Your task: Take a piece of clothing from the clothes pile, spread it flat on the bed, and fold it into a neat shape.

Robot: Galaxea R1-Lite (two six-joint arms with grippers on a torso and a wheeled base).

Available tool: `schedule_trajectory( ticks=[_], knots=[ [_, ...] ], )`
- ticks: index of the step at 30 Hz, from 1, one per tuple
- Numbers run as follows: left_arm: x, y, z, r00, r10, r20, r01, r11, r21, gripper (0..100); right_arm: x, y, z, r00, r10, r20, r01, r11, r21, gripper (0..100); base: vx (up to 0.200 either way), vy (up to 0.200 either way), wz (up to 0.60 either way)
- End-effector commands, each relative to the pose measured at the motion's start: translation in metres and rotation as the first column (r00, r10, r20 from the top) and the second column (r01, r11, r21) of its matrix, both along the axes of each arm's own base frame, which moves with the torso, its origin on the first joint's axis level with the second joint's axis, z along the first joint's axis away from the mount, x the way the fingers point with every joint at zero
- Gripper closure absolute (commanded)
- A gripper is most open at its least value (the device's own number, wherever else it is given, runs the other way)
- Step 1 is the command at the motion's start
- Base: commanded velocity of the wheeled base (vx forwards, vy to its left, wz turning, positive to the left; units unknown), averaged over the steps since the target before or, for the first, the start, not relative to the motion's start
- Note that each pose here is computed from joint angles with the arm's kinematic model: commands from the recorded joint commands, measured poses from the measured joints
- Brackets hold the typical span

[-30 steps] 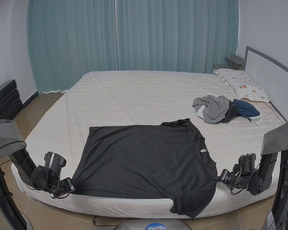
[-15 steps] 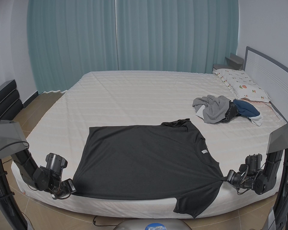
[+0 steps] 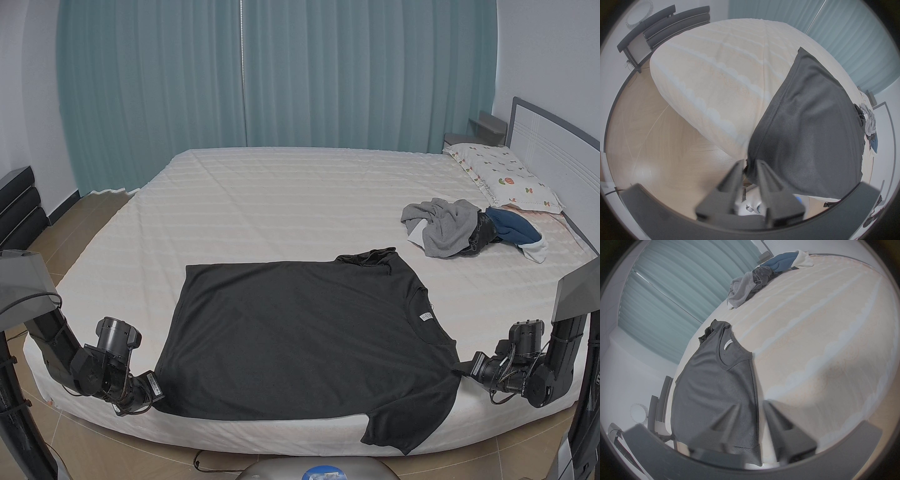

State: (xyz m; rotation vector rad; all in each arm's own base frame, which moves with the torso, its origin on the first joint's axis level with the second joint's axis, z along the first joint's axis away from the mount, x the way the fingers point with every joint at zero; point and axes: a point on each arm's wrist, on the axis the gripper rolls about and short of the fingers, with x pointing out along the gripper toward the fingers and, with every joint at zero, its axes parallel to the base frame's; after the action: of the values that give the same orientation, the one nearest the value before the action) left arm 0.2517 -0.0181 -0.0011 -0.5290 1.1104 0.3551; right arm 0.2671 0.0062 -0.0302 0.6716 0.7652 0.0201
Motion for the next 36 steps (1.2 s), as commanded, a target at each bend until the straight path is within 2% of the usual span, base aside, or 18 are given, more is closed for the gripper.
schedule_trajectory(
  ticks=[1,4,9,11,14,15,18,24,28,31,36],
  knots=[
    [0.001,0.003,0.001,1.000,0.014,0.009,-0.014,1.000,-0.001,0,0.000,0.000,0.004,1.000,-0.002,0.012,0.002,1.000,0.001,0,0.000,0.000,0.00],
    [0.003,0.008,0.006,0.999,0.023,0.037,-0.023,1.000,-0.021,0,0.001,-0.001,0.016,0.999,-0.019,0.049,0.018,1.000,0.021,0,0.000,0.000,0.00],
    [0.008,0.022,0.027,0.985,0.055,0.165,-0.041,0.995,-0.091,0,0.004,0.006,0.043,0.991,-0.088,0.104,0.069,0.983,0.169,0,0.000,0.000,0.00],
    [0.008,0.023,0.030,0.981,0.055,0.184,-0.037,0.994,-0.099,0,0.005,0.007,0.045,0.990,-0.090,0.110,0.068,0.980,0.187,0,0.000,0.000,0.00],
    [0.007,0.022,0.038,0.972,0.044,0.233,-0.010,0.989,-0.145,0,0.009,0.009,0.057,0.983,-0.131,0.130,0.093,0.961,0.261,0,0.000,0.000,0.00],
    [0.006,0.022,0.042,0.965,0.035,0.260,0.018,0.980,-0.201,0,0.009,0.009,0.064,0.979,-0.157,0.132,0.111,0.946,0.304,0,0.000,0.000,0.00],
    [0.005,0.025,0.044,0.961,0.047,0.272,0.029,0.962,-0.271,0,0.009,0.010,0.067,0.982,-0.157,0.109,0.106,0.922,0.373,0,0.000,0.000,0.00],
    [0.006,0.029,0.048,0.956,0.067,0.286,0.018,0.958,-0.286,0,0.007,0.010,0.067,0.992,-0.090,0.085,0.045,0.905,0.424,0,0.000,0.000,0.00],
    [0.011,0.032,0.052,0.948,0.138,0.287,-0.032,0.938,-0.344,0,0.008,0.008,0.067,0.992,-0.111,0.064,0.069,0.883,0.464,0,0.000,0.100,0.00],
    [0.012,0.036,0.053,0.947,0.152,0.284,-0.037,0.927,-0.372,0,0.009,0.007,0.065,0.992,-0.112,0.055,0.073,0.879,0.471,0,0.000,0.200,0.00],
    [0.012,0.037,0.053,0.945,0.155,0.287,-0.039,0.927,-0.373,0,0.008,0.007,0.065,0.992,-0.111,0.052,0.074,0.879,0.471,0,0.000,0.160,0.00]
  ],
)
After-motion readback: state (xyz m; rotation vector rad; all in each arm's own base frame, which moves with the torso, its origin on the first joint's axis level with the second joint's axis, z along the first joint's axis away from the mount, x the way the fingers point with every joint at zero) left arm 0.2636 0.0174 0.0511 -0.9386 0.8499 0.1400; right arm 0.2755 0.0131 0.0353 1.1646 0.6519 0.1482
